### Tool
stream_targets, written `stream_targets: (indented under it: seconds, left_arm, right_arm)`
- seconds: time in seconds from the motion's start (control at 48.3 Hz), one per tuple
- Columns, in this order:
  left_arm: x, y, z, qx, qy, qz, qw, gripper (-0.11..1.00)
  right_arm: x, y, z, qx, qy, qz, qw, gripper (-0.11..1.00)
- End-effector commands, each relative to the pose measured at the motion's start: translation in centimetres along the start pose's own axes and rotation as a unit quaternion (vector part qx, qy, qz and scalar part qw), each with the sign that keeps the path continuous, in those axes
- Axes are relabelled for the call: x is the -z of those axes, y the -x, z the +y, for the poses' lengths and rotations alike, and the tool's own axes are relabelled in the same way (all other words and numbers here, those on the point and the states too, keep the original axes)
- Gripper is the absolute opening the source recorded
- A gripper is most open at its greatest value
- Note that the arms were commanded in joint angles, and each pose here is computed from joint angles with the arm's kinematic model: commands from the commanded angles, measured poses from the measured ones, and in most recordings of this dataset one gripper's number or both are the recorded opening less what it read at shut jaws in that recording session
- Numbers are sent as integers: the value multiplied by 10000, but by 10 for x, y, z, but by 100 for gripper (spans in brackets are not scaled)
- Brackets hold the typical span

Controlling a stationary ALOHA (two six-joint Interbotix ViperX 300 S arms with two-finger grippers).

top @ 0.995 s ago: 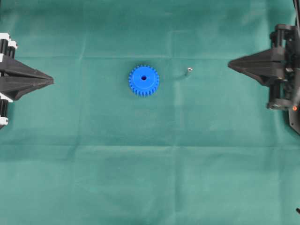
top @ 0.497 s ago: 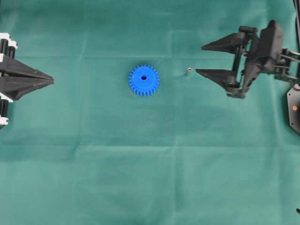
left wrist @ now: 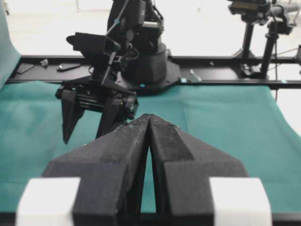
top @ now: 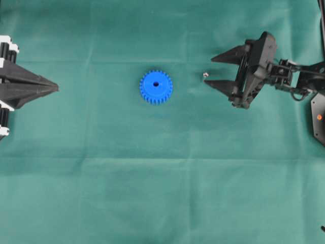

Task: Insert the shaft placed at a random location into the center hole of the medium gear at another random location.
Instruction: 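Move the right gripper to the silver shaft and grasp it upright, then lift the shaft with the right gripper and carry it left toward the gear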

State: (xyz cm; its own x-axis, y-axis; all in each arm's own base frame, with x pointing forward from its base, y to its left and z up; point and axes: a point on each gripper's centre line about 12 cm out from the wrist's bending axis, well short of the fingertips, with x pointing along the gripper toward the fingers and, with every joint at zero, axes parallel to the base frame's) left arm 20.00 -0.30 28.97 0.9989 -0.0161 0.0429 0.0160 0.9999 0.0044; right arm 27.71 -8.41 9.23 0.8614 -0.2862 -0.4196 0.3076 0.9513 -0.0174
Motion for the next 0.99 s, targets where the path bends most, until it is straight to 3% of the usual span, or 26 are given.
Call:
stream_targets:
  seconds: [0.0, 0.29, 0.414, 0.497, 0.642, 0.684, 0.974]
  left_arm:
    - [-7, -3, 0, -4, -15, -61, 10000, 0]
    - [-6, -3, 0, -4, -15, -31, 10000, 0]
    - [-7, -3, 0, -4, -15, -38, 10000, 0]
    - [-7, -3, 0, -4, -15, -38, 10000, 0]
    - [-7, -3, 0, -4, -15, -38, 10000, 0]
    - [-7, -3, 0, -4, -15, -38, 10000, 0]
    - [-8, -2, 0, -5, -16, -69, 10000, 0]
  right_arm:
    - [-9, -7, -1, 34, 4, -183, 9998, 81]
    - [-10, -10, -1, 33, 3, -175, 9998, 80]
    - [-9, -10, 0, 16, 9, -107, 9999, 72]
    - [-8, -11, 2, -25, 33, -69, 10000, 58]
    - [-9, -12, 6, -89, 79, -79, 9999, 20]
    - [-8, -12, 7, -107, 94, -64, 9999, 14]
    - [-11, -13, 10, -149, 103, -96, 9998, 14]
